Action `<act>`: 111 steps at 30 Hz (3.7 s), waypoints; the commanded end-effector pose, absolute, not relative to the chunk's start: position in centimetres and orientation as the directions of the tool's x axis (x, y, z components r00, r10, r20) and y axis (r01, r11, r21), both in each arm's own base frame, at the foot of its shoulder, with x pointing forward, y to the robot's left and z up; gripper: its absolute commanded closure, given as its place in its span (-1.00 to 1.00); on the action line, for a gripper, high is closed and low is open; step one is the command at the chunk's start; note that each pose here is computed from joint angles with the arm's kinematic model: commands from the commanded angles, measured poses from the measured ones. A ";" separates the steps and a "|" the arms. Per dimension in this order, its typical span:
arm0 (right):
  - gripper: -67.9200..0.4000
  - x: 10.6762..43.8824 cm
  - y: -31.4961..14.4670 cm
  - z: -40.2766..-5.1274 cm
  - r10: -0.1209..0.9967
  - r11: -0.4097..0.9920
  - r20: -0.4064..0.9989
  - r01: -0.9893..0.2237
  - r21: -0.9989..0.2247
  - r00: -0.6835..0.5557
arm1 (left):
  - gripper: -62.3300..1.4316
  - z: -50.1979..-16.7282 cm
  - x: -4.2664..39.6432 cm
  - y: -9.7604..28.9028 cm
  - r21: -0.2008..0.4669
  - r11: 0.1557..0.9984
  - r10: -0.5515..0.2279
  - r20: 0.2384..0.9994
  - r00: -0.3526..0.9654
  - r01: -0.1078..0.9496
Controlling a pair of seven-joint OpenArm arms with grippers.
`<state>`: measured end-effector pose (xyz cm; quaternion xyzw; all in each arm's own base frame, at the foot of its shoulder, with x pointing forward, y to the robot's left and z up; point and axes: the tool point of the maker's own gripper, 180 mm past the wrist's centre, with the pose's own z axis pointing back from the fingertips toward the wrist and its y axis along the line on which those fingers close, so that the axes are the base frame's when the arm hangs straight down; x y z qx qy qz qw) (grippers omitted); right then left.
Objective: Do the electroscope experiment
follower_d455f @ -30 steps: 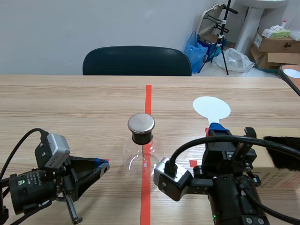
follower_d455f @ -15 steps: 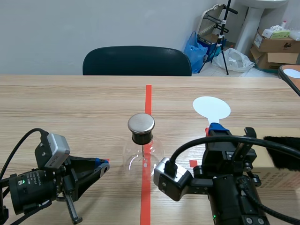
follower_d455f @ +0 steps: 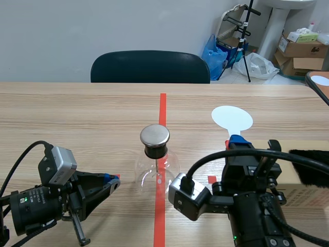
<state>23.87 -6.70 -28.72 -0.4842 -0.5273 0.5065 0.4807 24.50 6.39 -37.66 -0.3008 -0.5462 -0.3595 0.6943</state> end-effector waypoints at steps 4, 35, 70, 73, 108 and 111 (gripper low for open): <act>0.94 24.2 -6.9 -27.5 0.997 0.027 0.023 0.061 -0.998 -0.070 | 0.86 -36.5 25.1 6.2 -0.021 0.566 -0.133 0.984 0.116 0.824; 0.94 20.8 -11.5 -24.6 0.990 -0.053 -0.072 0.151 -0.987 -0.125 | 0.86 -35.4 25.2 6.1 -0.024 0.569 -0.084 0.993 0.087 0.822; 0.94 17.8 -13.7 -29.8 0.995 -0.057 -0.056 -0.008 -0.998 -0.079 | 0.86 -30.3 16.8 8.8 -0.025 0.501 -0.080 0.994 0.076 0.865; 0.94 18.0 -14.0 -30.0 0.996 -0.061 -0.061 -0.009 -0.998 -0.071 | 0.86 -29.4 16.0 8.8 -0.028 0.488 -0.079 0.994 0.076 0.872; 0.94 18.4 -14.6 -33.2 0.995 -0.073 -0.068 -0.068 -0.995 -0.077 | -1.00 -19.7 9.3 11.2 0.106 0.446 -0.104 0.992 -0.066 0.888; 0.94 18.4 -14.5 -33.2 0.994 -0.073 -0.068 -0.068 -0.995 -0.081 | -1.00 -19.9 9.3 11.2 0.108 0.442 -0.113 0.991 -0.064 0.890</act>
